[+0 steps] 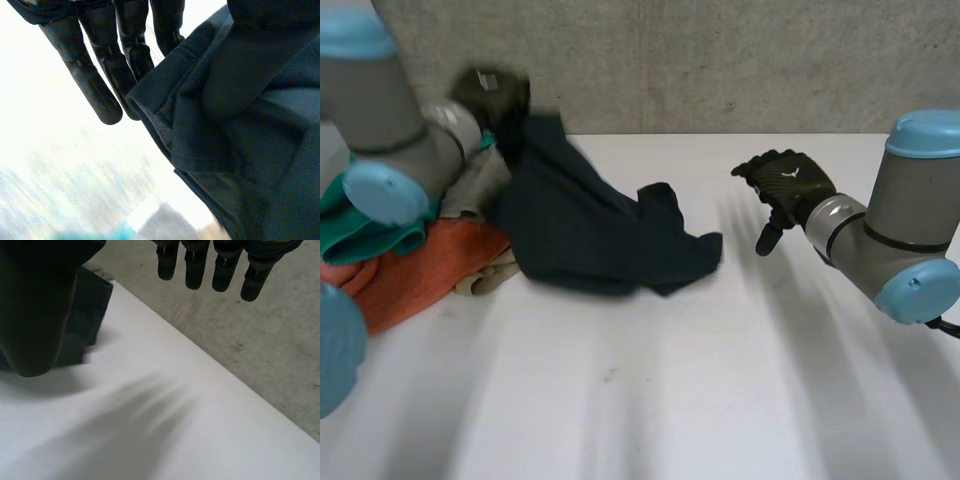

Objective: Fold the laundry.

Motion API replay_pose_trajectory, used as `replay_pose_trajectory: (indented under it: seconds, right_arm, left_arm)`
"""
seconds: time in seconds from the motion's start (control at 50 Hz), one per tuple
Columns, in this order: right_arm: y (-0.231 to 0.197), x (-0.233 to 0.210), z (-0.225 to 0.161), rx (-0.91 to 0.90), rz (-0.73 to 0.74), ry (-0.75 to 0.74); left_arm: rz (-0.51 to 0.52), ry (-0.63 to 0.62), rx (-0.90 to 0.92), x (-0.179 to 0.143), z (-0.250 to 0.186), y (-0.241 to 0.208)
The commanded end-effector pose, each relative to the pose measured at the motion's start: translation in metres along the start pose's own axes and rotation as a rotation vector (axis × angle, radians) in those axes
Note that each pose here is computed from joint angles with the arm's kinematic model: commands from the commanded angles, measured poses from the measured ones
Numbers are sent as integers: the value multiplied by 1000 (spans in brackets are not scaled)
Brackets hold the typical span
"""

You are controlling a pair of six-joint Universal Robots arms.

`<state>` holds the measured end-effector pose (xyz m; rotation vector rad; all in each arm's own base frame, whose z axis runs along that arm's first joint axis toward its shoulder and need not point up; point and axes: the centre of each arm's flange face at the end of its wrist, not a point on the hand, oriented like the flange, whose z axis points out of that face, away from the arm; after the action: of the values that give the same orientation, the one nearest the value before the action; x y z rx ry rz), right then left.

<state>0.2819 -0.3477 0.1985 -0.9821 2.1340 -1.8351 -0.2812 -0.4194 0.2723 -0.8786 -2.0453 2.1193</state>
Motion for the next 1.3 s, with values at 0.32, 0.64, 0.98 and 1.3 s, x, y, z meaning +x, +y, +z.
replay_pose_trajectory:
  seconds: [0.32, 0.64, 0.98, 1.3]
  right_arm:
    - [-36, 92, -9, 92, -1, 263]
    - [-33, 71, -11, 59, -55, 191]
    - [17, -34, -58, -317, 20, -219]
    - [54, -69, -48, -254, 192, -184]
  left_arm:
    - [-176, 847, 57, 163, -72, -20]
    - [-43, 677, -130, 124, -104, -29]
    - [-5, 420, -165, 146, -129, -11]
    - [263, 405, -183, 182, -83, 46]
